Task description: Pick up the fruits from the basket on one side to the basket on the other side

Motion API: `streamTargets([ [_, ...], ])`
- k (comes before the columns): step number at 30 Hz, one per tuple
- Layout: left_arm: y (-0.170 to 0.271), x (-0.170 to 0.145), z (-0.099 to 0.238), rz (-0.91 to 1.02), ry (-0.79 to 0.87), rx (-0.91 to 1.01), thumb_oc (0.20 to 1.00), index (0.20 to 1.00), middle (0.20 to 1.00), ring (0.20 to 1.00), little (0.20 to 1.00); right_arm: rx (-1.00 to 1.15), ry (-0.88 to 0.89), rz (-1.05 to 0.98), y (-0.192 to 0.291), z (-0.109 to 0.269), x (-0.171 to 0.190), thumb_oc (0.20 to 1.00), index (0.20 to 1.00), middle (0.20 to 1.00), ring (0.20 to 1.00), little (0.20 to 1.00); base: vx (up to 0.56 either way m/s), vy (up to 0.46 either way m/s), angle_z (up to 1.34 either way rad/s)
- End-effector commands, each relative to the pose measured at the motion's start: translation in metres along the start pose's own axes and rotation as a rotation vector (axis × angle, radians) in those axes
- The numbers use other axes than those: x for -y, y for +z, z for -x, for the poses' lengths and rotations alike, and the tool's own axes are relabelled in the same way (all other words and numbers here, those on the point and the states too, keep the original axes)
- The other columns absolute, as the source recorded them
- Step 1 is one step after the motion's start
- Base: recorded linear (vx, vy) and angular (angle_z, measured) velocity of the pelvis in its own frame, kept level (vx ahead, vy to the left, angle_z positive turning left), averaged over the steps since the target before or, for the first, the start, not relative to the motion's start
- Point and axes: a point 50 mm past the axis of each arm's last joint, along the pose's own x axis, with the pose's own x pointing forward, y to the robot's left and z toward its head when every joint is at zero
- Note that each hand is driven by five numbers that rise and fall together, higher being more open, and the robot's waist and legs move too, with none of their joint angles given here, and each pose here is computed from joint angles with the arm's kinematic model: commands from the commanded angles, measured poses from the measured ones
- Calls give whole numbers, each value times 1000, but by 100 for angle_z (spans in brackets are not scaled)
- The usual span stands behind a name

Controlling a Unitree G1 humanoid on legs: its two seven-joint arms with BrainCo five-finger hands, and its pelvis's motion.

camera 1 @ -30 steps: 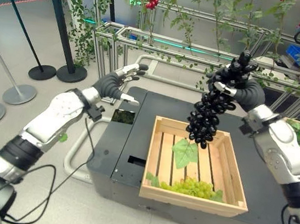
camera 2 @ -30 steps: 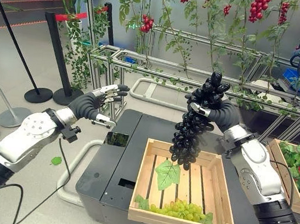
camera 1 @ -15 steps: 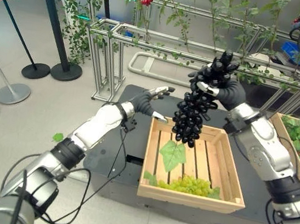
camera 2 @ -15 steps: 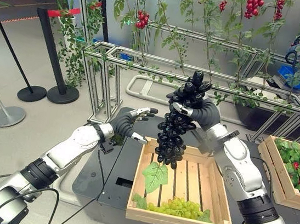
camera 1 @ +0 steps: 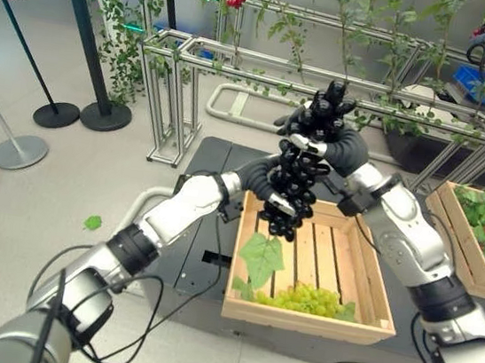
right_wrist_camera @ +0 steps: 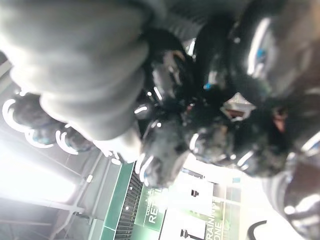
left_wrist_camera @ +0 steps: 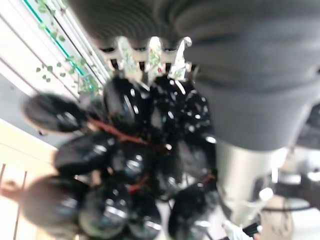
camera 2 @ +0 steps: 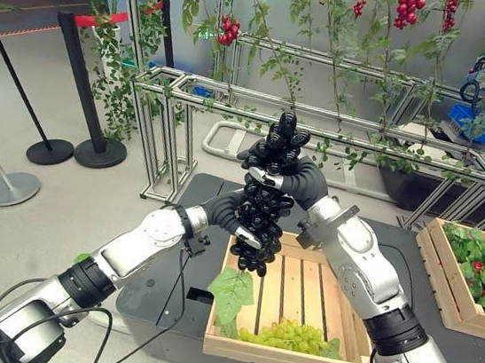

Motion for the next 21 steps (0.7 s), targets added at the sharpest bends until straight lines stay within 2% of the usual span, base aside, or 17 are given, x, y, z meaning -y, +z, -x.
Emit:
streamTargets([
  [1, 33, -11, -28, -33, -34, 102, 1000, 1000, 1000, 1000, 1000, 220, 104, 55, 47, -28, -14, 200, 200, 200, 200, 200, 0, 0, 0],
  [16, 28, -1, -32, 29, -45, 94, 1000, 1000, 1000, 1000, 1000, 230, 140, 20, 40, -35, -29, 200, 200, 200, 200, 200, 0, 0, 0],
  [21, 30, 1, -34, 133, -19, 130, 1000, 1000, 1000, 1000, 1000, 242, 163, 3, 40, -38, -36, 200, 200, 200, 200, 200, 0, 0, 0],
])
